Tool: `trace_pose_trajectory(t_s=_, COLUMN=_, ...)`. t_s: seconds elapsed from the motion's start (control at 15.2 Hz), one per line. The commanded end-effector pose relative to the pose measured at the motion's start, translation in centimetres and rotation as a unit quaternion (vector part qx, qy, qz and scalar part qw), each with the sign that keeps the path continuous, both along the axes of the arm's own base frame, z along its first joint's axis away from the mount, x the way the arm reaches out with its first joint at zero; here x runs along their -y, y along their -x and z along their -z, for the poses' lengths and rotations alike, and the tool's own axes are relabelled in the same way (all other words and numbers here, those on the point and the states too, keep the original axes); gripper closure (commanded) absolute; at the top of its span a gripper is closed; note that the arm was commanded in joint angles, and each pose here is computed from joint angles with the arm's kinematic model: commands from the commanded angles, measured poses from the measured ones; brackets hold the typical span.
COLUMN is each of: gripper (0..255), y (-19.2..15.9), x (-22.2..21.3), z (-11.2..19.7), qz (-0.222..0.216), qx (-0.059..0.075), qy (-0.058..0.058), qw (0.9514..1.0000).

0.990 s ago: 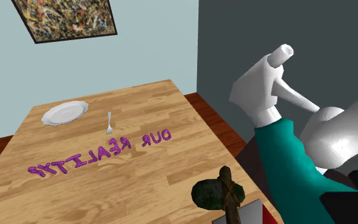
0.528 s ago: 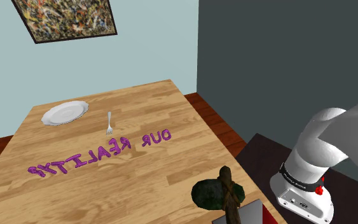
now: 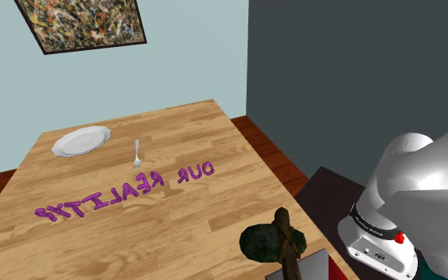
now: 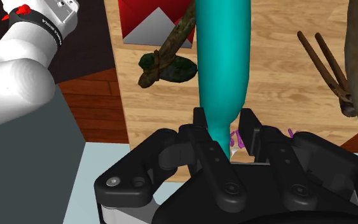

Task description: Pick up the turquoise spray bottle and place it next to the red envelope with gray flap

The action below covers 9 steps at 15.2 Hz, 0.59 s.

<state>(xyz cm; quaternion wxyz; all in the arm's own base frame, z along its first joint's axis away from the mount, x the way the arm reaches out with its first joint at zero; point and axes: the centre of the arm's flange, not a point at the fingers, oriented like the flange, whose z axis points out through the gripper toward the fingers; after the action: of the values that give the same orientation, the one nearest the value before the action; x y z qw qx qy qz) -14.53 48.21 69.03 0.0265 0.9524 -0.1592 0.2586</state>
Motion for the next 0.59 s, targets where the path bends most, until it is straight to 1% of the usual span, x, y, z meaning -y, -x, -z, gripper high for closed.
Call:
trace_pose_trajectory(t_s=0.0, gripper=255, y=0.0, x=0.1, z=1.0, qz=0.000, qx=0.000, qy=0.000, qw=1.0000)
trace_pose_trajectory(t_s=0.53, gripper=255, y=0.0, x=0.1, z=5.2, qz=0.000, qx=0.000, qy=0.000, qw=1.0000)
